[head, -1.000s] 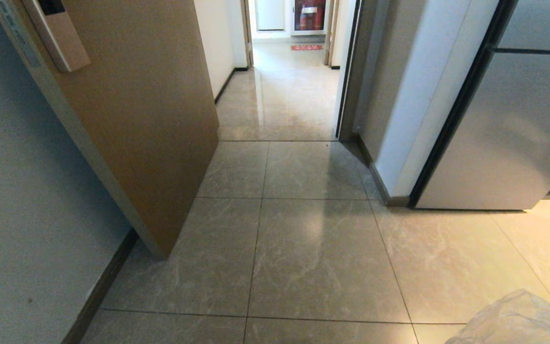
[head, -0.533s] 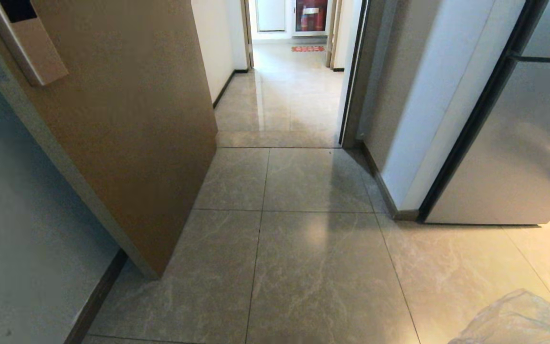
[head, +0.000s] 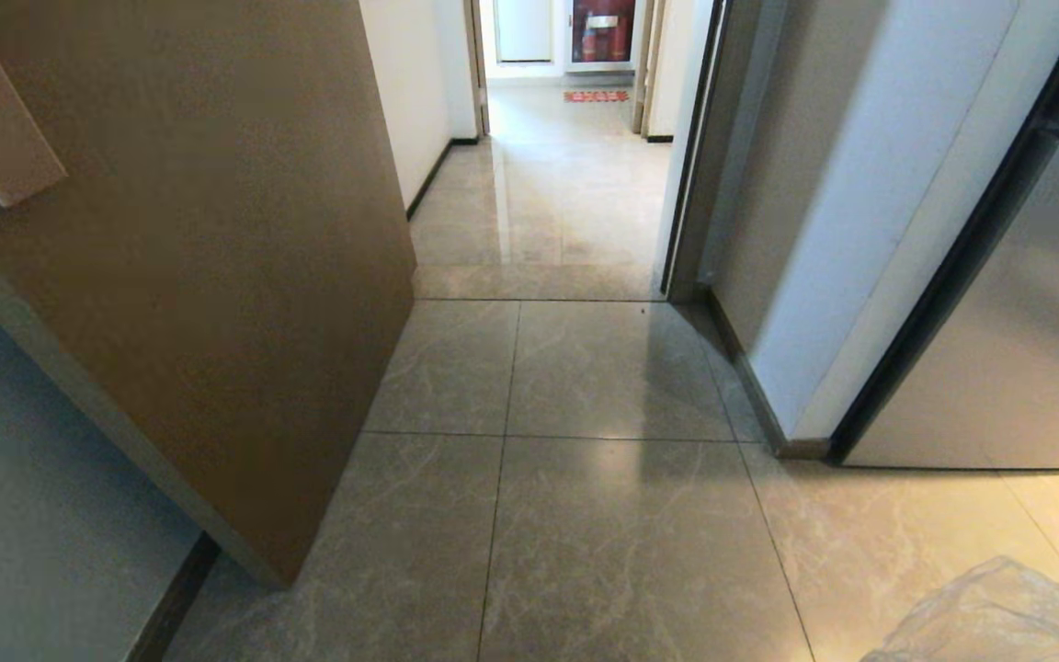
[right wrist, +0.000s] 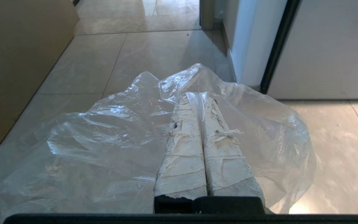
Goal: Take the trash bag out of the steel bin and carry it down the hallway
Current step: Put the trash bag at the door
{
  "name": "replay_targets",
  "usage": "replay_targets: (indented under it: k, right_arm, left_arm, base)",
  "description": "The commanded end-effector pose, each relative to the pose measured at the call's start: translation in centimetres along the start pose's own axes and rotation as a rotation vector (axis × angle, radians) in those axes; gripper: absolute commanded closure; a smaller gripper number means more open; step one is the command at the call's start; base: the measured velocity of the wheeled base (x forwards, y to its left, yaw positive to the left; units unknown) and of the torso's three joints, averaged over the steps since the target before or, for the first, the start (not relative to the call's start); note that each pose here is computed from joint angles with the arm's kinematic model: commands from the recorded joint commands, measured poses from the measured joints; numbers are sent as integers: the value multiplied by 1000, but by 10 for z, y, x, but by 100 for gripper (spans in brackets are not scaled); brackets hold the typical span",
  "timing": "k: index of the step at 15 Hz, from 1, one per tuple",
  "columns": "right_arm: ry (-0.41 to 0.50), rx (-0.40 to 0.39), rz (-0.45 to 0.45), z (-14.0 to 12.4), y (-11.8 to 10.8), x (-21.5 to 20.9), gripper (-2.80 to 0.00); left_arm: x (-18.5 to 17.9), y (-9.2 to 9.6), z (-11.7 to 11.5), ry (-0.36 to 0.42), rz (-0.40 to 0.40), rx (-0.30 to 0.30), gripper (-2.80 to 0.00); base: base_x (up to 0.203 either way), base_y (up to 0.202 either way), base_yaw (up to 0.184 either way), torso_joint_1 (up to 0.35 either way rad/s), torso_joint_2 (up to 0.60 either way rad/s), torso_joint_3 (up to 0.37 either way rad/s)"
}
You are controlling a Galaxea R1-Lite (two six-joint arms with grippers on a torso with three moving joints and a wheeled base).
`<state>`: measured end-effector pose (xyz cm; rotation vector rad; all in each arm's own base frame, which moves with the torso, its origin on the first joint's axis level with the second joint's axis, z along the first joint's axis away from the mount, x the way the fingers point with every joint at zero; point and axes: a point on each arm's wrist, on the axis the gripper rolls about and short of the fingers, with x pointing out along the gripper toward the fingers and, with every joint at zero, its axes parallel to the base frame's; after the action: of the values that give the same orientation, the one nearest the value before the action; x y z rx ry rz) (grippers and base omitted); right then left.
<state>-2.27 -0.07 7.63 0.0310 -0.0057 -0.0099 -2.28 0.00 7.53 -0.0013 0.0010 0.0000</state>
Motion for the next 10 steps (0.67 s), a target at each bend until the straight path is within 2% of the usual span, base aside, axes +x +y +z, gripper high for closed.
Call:
replay_targets:
  k: [1, 10]
  right_arm:
    - [2, 0, 1, 0, 0, 0, 0]
    - [2, 0, 1, 0, 0, 0, 0]
  left_arm:
    - [0, 0, 0, 1, 0, 0, 0]
    - [0, 0, 0, 1, 0, 0, 0]
  base:
    - [195, 0, 2, -2, 3, 2]
    - [192, 0, 2, 3, 1, 2]
